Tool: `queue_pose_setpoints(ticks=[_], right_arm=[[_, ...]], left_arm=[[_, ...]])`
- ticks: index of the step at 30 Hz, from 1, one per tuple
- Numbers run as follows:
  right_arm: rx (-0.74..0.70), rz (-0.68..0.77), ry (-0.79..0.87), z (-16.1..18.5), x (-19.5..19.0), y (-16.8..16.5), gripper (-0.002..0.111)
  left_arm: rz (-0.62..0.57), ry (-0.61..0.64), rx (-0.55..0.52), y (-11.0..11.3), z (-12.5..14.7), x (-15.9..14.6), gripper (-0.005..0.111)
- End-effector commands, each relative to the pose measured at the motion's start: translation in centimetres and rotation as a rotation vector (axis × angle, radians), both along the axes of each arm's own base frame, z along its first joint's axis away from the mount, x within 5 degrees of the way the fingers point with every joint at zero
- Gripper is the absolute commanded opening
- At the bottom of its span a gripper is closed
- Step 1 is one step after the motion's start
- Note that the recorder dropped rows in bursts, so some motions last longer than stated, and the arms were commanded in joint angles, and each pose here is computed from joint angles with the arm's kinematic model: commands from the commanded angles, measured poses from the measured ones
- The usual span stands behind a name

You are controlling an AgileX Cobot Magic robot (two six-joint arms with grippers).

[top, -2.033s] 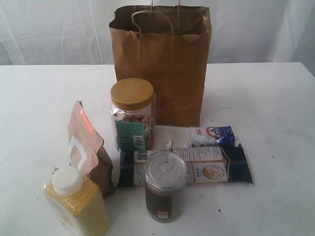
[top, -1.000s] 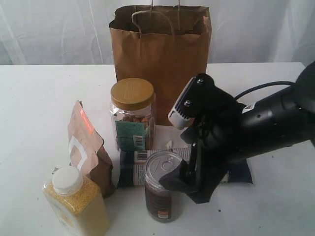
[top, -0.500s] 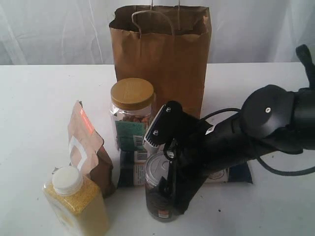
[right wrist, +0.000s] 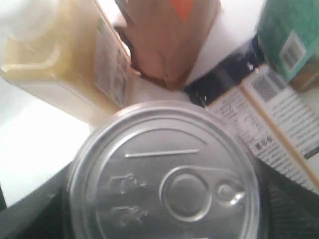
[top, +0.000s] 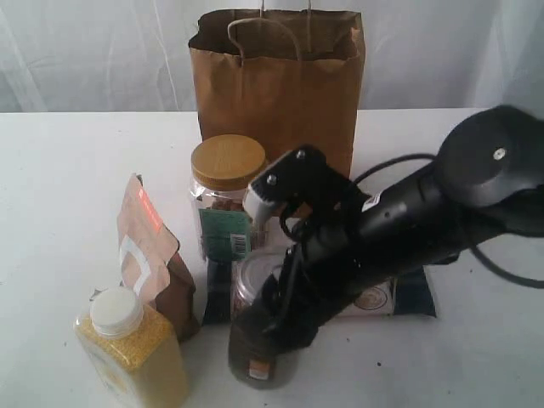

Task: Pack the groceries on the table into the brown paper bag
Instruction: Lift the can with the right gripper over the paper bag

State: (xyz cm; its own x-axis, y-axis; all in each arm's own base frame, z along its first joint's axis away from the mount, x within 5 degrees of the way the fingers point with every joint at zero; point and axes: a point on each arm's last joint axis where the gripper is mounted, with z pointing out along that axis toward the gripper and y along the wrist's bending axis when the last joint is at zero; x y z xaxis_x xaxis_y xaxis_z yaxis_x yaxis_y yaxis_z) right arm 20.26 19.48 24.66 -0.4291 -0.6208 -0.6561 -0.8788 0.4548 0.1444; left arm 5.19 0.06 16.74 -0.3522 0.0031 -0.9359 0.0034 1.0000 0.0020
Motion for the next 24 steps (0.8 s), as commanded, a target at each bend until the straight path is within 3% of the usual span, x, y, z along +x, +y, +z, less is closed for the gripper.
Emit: queue_pose_setpoints(ticks=[1, 4, 12, 16, 24], right_arm=[[0.141, -0.072, -0.183, 5.4, -0.1, -0.6, 0.0], [0.225, -0.087, -0.231, 8.1, -0.4, -0.7, 0.0], [0.647, -0.234, -0.2, 16.7, 0.4, 0.4, 0.0], [0.711, -0.335, -0.302, 19.0, 3.2, 1.2, 0.0], [0.79, -0.747, -0.544, 19.9, 9.8, 1.1, 0.0]], left_arm=[[0.0, -0.005, -0.01, 0.0, 0.0, 0.0, 0.0], [0.0, -0.005, -0.01, 0.0, 0.0, 0.0, 0.0], [0.0, -0.005, -0.01, 0.0, 0.0, 0.0, 0.0], [0.0, -0.005, -0.01, 0.0, 0.0, 0.0, 0.0], [0.0, -0.005, -0.01, 0.0, 0.0, 0.0, 0.0]])
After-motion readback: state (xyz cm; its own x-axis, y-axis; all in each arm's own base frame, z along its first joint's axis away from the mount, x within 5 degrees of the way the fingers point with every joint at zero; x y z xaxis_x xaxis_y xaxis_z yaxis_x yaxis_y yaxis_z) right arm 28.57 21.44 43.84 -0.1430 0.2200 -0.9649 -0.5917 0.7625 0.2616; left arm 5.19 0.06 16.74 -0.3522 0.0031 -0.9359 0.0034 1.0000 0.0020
